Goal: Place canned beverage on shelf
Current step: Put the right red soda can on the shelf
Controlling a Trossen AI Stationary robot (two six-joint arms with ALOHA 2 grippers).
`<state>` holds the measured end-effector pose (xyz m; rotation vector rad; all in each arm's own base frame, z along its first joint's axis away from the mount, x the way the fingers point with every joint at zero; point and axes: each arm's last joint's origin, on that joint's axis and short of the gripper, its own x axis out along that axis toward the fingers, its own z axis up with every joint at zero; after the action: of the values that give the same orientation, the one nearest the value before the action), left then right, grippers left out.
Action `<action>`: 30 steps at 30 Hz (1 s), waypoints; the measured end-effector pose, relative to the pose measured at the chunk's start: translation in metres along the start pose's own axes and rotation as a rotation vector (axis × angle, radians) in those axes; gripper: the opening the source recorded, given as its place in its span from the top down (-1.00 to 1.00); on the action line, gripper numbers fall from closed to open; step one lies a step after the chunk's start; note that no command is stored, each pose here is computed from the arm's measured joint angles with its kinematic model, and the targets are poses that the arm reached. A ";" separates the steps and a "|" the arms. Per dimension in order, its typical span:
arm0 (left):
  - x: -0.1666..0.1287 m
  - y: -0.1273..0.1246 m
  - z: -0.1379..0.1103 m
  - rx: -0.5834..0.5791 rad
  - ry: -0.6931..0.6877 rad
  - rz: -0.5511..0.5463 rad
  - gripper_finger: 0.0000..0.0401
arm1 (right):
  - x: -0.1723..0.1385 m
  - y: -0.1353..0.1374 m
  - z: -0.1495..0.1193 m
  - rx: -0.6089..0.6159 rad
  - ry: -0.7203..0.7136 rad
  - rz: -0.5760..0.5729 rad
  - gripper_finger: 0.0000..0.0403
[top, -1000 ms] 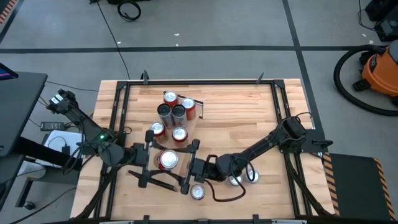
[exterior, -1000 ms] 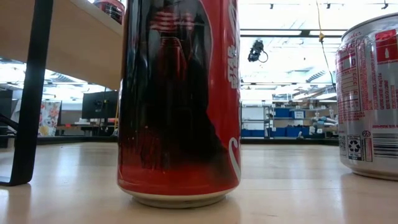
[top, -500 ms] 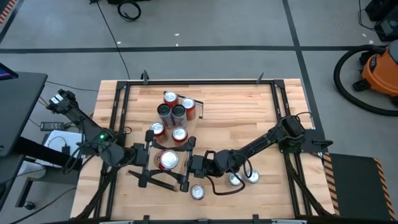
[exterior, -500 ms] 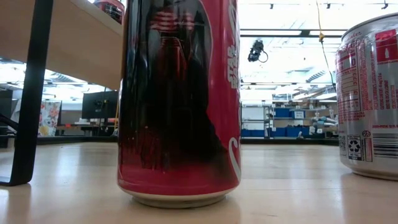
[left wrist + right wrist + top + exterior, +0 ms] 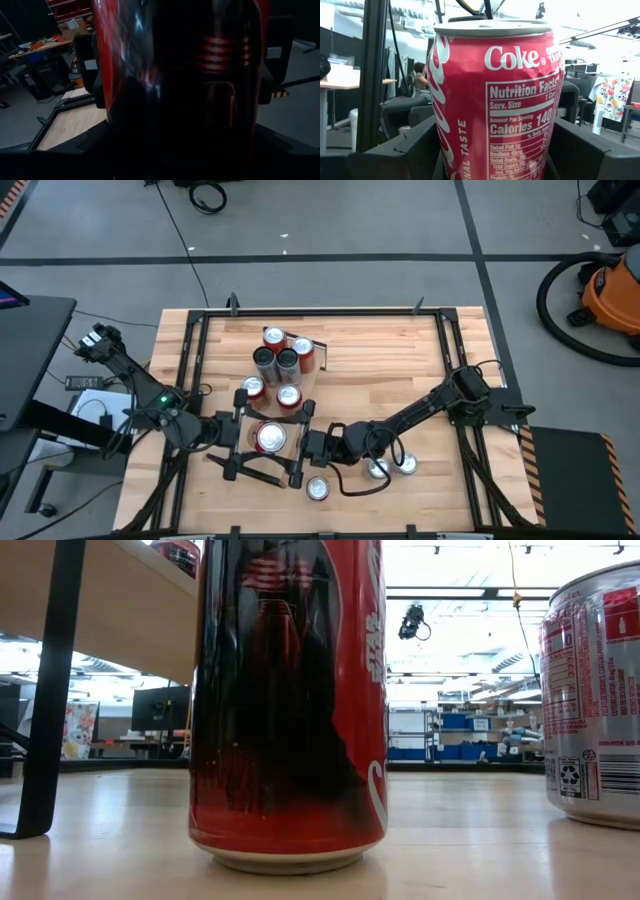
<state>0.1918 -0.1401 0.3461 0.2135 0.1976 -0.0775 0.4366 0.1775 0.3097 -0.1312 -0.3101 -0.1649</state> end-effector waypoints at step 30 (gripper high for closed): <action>-0.056 0.028 -0.015 -0.096 0.172 0.074 -0.99 | -0.009 0.009 0.003 -0.018 0.122 -0.045 -0.58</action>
<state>0.1370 -0.1068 0.3491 0.1318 0.3639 0.0239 0.4289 0.1885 0.3089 -0.1310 -0.1905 -0.2195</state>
